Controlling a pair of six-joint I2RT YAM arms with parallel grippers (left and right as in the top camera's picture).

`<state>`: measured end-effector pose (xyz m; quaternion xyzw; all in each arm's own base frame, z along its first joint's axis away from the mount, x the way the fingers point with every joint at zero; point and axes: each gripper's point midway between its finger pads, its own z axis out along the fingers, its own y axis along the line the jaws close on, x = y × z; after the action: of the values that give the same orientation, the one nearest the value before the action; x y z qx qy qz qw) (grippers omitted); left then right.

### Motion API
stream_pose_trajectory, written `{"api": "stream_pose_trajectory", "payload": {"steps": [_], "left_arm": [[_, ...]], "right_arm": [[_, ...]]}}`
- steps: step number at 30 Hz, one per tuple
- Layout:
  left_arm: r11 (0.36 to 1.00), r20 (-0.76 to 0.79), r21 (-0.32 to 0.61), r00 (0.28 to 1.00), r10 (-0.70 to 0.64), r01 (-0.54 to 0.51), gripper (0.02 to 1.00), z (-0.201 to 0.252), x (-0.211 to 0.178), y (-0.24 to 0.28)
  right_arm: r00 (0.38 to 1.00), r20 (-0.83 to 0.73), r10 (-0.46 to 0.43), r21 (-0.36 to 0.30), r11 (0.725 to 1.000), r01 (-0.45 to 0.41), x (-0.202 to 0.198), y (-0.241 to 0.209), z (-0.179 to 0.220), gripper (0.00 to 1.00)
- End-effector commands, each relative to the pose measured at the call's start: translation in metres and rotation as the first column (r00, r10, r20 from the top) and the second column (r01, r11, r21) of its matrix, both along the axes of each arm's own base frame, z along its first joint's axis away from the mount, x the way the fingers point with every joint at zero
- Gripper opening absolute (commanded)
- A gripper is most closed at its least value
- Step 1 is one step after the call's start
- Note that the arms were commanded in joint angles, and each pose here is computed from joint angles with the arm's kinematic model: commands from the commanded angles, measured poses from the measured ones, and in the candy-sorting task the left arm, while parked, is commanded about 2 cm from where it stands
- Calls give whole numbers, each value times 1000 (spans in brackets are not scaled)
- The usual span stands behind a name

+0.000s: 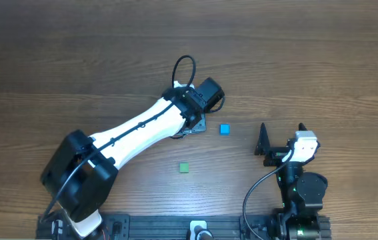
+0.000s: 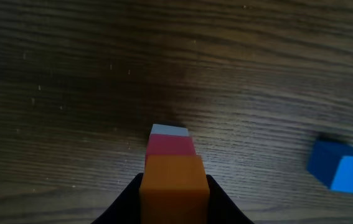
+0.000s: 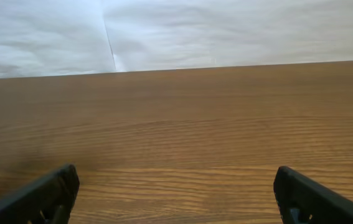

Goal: Stack Cubes

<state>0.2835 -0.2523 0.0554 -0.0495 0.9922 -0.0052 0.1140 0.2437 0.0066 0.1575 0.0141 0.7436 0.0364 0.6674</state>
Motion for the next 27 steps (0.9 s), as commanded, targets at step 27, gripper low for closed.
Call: {"api": "stream_pose_trajectory", "payload": {"steps": [27], "left_arm": [[999, -16, 17, 999, 35, -35, 395, -7, -4, 4]], "right_arm": [[1000, 2, 2, -7, 1000, -2, 0, 0, -2, 993]]}}
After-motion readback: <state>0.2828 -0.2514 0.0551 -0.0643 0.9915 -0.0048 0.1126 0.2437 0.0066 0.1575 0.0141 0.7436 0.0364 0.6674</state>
